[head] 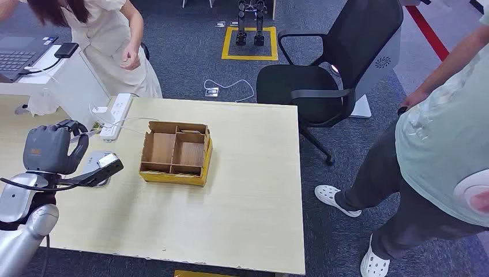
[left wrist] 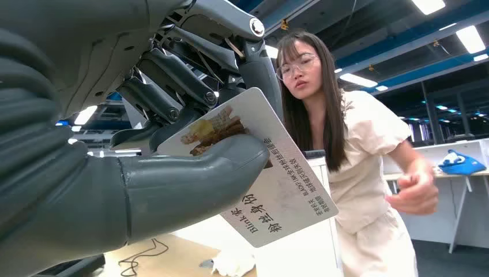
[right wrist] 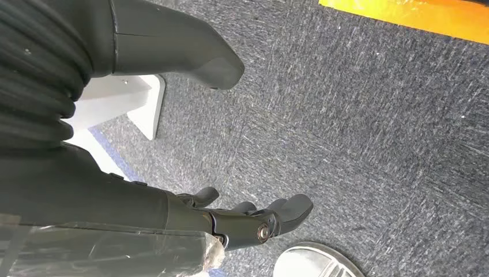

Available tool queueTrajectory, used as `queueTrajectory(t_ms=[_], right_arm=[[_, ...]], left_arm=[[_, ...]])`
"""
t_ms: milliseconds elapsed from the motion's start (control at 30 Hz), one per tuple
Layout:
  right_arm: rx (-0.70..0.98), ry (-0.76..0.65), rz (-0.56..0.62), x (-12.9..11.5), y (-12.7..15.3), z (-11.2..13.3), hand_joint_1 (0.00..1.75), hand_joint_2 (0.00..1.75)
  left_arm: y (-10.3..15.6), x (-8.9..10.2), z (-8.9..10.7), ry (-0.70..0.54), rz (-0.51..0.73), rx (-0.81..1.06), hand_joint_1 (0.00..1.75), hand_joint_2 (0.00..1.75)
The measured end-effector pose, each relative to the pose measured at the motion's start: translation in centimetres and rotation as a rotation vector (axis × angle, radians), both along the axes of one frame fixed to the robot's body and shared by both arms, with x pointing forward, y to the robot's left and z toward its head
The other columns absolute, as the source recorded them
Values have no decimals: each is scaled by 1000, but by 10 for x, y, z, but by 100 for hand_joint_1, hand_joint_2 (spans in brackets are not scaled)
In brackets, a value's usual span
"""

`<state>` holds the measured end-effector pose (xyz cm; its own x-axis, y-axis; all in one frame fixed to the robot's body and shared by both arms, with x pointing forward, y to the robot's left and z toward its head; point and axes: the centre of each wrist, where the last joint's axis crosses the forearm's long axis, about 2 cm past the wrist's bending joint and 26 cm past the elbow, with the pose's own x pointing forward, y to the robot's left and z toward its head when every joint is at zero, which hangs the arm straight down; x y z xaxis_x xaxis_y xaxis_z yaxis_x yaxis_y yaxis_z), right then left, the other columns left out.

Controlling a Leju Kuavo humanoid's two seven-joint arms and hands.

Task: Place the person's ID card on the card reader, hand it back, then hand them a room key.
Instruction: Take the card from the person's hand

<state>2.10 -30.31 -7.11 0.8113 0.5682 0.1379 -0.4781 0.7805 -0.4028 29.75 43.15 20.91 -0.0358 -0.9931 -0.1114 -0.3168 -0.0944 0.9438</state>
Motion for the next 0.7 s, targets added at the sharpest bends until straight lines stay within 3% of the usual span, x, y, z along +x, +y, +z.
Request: queueTrajectory(t_ms=[333,700], right_arm=[[1,-3,2,0,0,0,0,175],[-3,-4,2,1,0,-1,0,175]], left_arm=[[0,-2,-3,3,2,21,175,175],[4,-15,-36,24,138,98,175,175]])
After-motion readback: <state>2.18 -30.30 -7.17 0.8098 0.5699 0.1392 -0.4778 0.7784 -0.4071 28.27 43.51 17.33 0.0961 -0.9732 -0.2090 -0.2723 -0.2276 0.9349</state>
